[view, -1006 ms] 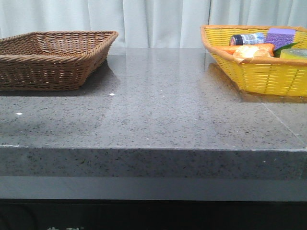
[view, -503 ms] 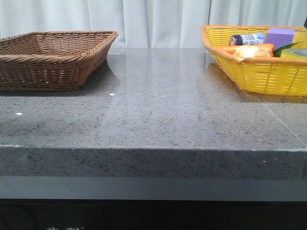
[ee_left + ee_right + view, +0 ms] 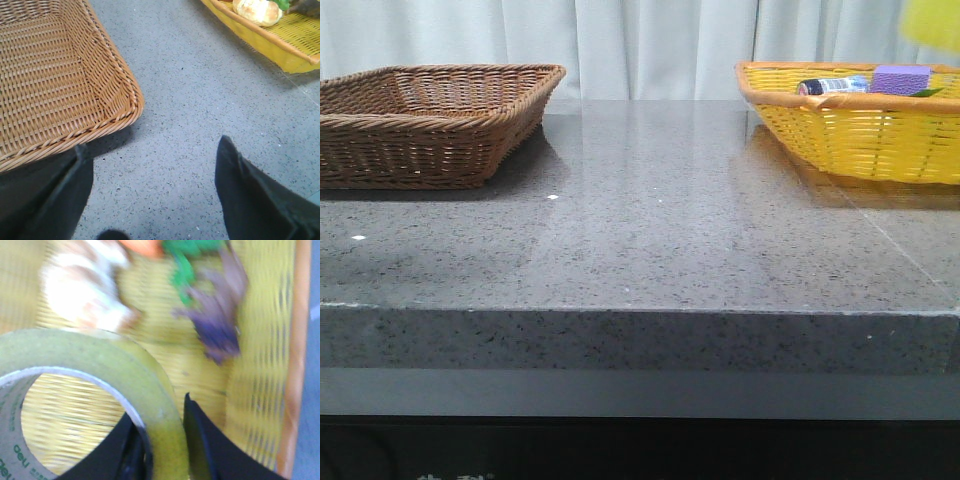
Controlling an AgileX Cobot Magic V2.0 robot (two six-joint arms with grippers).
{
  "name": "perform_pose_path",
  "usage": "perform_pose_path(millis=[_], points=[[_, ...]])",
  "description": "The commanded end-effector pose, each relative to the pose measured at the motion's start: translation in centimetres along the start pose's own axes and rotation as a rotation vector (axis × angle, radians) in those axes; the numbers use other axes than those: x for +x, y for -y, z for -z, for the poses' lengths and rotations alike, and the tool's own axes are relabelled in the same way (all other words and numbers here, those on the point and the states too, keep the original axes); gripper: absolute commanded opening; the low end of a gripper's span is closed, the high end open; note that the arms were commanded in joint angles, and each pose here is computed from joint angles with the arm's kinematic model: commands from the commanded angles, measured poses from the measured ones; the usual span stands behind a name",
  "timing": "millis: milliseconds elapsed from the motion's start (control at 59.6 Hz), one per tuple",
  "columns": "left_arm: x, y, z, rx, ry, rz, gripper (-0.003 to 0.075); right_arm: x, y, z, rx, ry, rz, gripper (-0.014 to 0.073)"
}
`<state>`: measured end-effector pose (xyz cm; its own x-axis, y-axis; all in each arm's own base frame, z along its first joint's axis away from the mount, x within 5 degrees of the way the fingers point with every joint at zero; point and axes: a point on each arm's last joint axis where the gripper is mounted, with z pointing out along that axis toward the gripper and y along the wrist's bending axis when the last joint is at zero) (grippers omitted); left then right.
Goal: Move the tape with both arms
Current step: 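Carry the tape roll with the right gripper and set it on the table between baskets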
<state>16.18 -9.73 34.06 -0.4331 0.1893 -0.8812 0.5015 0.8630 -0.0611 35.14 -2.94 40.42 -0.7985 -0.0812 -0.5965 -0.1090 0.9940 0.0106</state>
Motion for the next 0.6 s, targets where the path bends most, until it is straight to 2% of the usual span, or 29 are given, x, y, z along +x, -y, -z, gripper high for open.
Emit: perform_pose_path(millis=[0,101,252,436,587], points=[[-1.7,0.3,0.7,0.015,0.104,0.014,0.0511,-1.9,-3.4,6.0,-0.089,0.201,0.120,0.0095],[-1.7,0.3,0.7,0.015,0.104,0.014,0.0511,-3.0,-7.0,7.8,-0.167,0.270,0.264,0.0095],[-1.7,0.3,0.7,0.015,0.104,0.014,0.0511,-3.2,-12.5,8.3,-0.269,0.314,0.494,0.0095],[-1.7,0.3,0.7,0.015,0.104,0.014,0.0511,-2.6,-18.7,6.5,-0.375,0.325,0.767,0.0095],[-1.7,0.3,0.7,0.015,0.104,0.014,0.0512,-2.2,-21.5,4.1,-0.416,0.301,0.914,0.0095]])
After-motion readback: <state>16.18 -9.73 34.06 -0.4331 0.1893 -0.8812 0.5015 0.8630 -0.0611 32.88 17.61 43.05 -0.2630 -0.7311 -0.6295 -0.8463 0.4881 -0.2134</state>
